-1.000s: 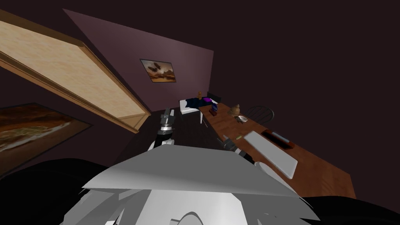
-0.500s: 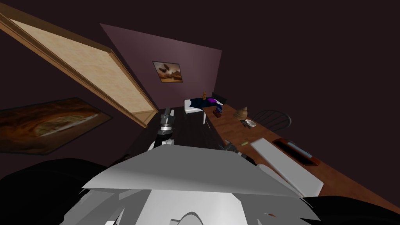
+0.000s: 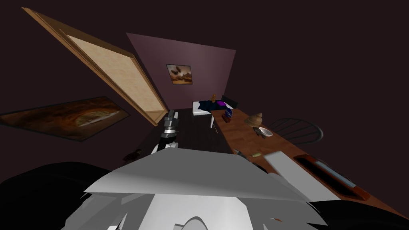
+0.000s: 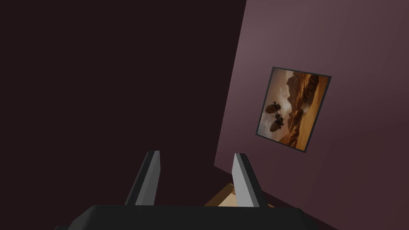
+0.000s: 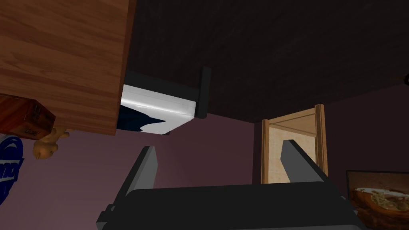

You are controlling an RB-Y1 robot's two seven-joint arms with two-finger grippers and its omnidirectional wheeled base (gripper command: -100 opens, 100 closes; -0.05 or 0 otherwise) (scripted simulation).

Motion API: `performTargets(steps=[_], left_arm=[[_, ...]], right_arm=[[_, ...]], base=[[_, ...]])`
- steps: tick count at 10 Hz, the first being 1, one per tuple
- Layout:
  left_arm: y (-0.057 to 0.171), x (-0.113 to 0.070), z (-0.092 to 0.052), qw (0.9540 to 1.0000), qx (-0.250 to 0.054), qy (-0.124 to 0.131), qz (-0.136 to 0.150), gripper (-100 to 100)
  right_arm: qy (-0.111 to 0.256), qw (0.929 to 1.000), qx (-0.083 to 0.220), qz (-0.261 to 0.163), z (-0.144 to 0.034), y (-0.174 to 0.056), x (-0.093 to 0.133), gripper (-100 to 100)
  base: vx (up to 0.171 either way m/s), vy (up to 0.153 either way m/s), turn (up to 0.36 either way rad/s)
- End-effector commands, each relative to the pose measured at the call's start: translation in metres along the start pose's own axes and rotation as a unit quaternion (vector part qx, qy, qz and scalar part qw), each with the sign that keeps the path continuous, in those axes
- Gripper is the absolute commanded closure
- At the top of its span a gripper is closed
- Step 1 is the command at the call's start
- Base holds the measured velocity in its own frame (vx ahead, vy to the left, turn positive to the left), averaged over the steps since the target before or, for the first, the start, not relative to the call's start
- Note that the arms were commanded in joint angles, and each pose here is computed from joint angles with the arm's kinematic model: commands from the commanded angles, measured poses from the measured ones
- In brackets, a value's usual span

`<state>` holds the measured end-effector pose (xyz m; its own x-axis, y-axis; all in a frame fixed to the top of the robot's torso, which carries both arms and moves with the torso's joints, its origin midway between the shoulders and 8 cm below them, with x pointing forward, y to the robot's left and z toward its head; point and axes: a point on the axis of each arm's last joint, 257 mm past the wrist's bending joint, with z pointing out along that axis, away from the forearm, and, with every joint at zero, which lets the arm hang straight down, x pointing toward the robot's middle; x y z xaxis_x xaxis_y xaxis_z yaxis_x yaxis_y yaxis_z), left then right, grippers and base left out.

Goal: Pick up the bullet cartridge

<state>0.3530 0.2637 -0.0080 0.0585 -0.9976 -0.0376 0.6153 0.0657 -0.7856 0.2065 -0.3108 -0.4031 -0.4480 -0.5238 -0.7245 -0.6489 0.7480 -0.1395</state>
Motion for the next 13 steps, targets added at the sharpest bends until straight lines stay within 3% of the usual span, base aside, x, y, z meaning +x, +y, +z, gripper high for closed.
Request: performTargets(steps=[1,2,4,5,6,7,9,10,11,13], left_arm=[[0.0,0.0,0.0,1.0,0.0,0.0,0.0,0],[0.0,0.0,0.0,1.0,0.0,0.0,0.0,0],[0.0,0.0,0.0,1.0,0.0,0.0,0.0,0],[0.0,0.0,0.0,1.0,0.0,0.0,0.0,0],[0.0,0.0,0.0,1.0,0.0,0.0,0.0,0],[0.0,0.0,0.0,1.0,0.0,0.0,0.0,0],[0.0,0.0,0.0,1.0,0.0,0.0,0.0,0],[0.0,0.0,0.0,1.0,0.0,0.0,0.0,0],[0.0,0.0,0.0,1.0,0.0,0.0,0.0,0],[0.0,0.0,0.0,1.0,0.0,0.0,0.0,0]], right_arm=[[0.021,0.9995,-0.003,-0.023,-0.005,0.002,0.018,-100],[0.056,0.9971,-0.007,-0.052,-0.013,0.0,0.045,-100],[0.058,0.9966,-0.007,-0.058,-0.014,0.0,0.046,-100],[0.092,0.9914,-0.013,-0.092,-0.024,-0.004,0.073,-100],[0.092,0.9913,-0.013,-0.093,-0.024,-0.004,0.073,-100],[0.125,0.9839,-0.019,-0.126,-0.035,-0.008,0.099,-100],[0.125,0.9839,-0.019,-0.126,-0.035,-0.008,0.099,-100],[0.156,0.9745,-0.027,-0.159,-0.047,-0.012,0.122,-100],[0.156,0.9745,-0.027,-0.159,-0.047,-0.012,0.122,-100],[0.208,0.9519,-0.044,-0.221,-0.072,-0.021,0.162,-100]], base=[[0.027,-0.034,0.098],[0.033,-0.034,0.183],[0.018,-0.024,0.052],[0.019,-0.021,0.189],[0.024,-0.03,0.106],[0.032,-0.049,0.179],[0.019,-0.03,0.036],[0.019,-0.024,0.144],[0.021,-0.034,0.097],[0.035,-0.054,0.163]])
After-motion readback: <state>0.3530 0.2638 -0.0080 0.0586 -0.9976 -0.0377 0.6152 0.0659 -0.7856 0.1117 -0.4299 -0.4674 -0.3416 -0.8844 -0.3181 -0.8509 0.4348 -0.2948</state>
